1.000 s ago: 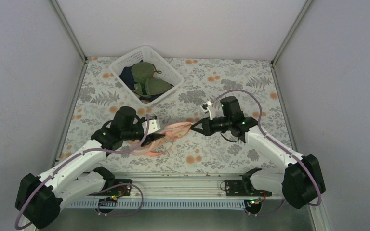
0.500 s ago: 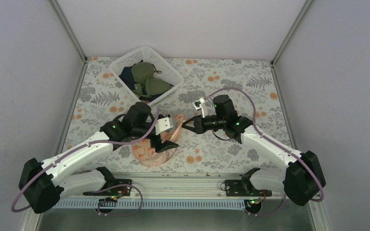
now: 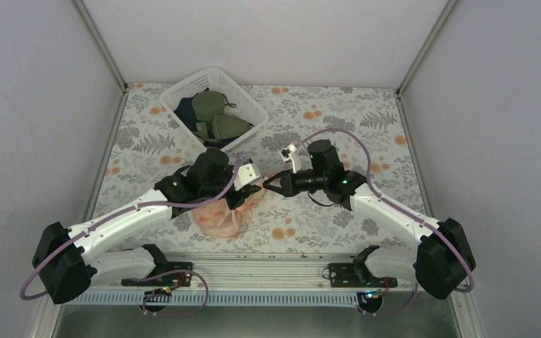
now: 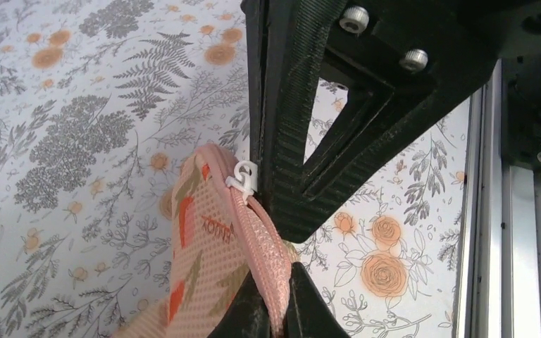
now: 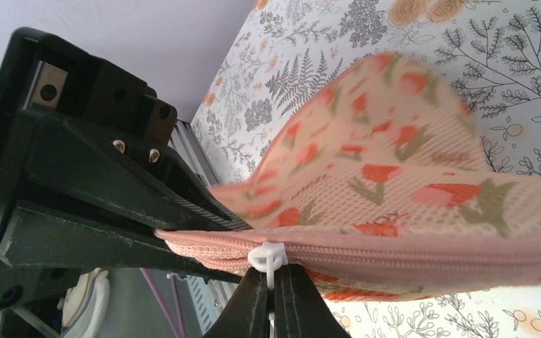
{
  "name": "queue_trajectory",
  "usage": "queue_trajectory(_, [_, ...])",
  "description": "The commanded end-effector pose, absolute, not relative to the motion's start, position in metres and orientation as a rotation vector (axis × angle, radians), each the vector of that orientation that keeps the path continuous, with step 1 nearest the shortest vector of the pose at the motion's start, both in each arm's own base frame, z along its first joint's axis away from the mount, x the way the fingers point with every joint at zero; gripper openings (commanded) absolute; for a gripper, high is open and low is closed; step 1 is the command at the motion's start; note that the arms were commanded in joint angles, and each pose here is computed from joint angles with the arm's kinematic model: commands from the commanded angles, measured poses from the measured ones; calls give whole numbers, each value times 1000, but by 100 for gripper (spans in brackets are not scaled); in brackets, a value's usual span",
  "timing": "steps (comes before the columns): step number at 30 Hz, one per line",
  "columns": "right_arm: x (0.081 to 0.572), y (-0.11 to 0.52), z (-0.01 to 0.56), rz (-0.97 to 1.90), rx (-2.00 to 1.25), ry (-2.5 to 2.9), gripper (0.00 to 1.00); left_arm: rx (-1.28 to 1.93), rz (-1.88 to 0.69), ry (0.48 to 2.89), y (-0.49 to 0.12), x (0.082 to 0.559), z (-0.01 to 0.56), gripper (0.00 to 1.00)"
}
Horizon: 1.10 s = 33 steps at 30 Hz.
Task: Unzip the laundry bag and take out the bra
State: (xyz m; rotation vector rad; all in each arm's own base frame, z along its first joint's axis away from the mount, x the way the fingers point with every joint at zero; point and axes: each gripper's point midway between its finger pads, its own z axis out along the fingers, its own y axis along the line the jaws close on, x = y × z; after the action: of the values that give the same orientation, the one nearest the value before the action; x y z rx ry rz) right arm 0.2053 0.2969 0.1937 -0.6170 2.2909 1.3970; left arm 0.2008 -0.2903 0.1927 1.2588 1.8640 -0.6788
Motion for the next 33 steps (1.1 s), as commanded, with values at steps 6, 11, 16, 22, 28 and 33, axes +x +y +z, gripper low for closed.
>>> queue_trajectory(6, [237,248,170,1169,-548,2347,4,1462,-513,1631,-282,194,210,2])
queue_trajectory(11, [244,226,150,1138,-488,2376,4,1594,-547,1478,-283,173,224,2])
queue_trajectory(16, [243,222,132,1173,-473,2395,4,1569,-628,1406,-283,159,247,2])
queue_trajectory(22, [233,222,105,1230,-459,2448,4,1516,-595,1398,-279,168,257,2])
queue_trajectory(28, [232,222,102,1251,-432,2458,4,1568,-596,1406,-278,164,235,2])
queue_trajectory(33, [245,216,119,1138,-417,2469,44,1661,-542,1508,-273,163,179,2])
